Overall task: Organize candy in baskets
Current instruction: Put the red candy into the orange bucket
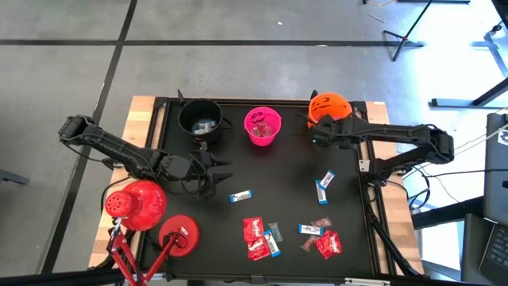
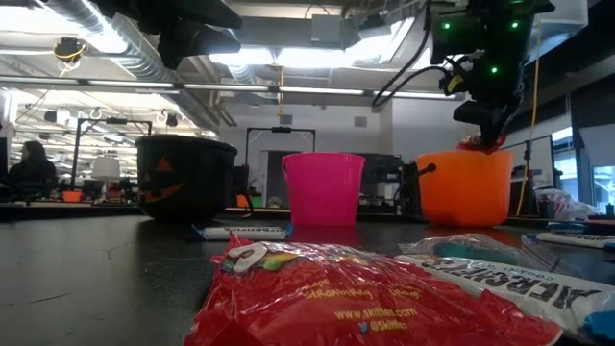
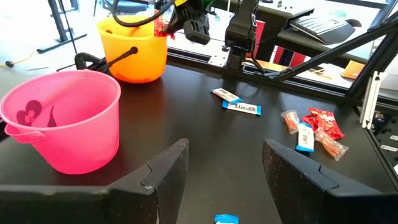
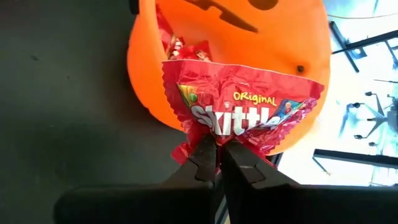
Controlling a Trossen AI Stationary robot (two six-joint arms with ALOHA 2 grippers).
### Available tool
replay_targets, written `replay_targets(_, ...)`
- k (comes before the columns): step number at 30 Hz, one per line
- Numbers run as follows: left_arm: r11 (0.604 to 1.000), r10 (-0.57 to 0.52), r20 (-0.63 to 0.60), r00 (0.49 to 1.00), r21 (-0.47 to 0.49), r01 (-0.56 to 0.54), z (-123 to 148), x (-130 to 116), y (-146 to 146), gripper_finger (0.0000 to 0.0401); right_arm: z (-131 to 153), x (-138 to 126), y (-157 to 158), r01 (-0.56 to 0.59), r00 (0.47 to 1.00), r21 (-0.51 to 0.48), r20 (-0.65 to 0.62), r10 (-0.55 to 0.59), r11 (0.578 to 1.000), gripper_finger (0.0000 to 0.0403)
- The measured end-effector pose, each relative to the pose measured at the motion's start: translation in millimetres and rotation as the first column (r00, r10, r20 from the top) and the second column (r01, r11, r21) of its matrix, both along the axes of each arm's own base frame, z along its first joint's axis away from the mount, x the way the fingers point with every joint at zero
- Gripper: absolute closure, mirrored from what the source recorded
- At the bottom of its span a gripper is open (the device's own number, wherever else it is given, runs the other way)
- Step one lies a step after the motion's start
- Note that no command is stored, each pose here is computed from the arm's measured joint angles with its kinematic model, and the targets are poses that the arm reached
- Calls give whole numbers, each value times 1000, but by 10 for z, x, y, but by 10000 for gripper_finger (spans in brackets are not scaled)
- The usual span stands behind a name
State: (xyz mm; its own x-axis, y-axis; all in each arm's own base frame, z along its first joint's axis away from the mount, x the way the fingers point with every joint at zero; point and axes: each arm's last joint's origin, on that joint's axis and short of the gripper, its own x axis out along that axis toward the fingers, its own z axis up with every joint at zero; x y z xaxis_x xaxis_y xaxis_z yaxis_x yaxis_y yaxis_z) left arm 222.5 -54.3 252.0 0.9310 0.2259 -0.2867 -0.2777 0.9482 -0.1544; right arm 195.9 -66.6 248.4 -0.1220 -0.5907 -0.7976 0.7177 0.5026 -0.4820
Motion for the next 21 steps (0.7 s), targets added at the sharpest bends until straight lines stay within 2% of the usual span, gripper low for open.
replay_targets(9,1000,2,1,1000,-6,-2,0,0,0,205,13,54,-43,-43,997,37,63,41,998,396)
replay_targets(17,1000,2,2,1000,-12,-2,-3,-1,-2,205,151,6,21,-105,967,160,245,64,981,400)
replay_targets(21,1000,6,4,1000,-26,-6,-4,-1,-2,205,273,-58,57,-149,932,180,355,77,972,400)
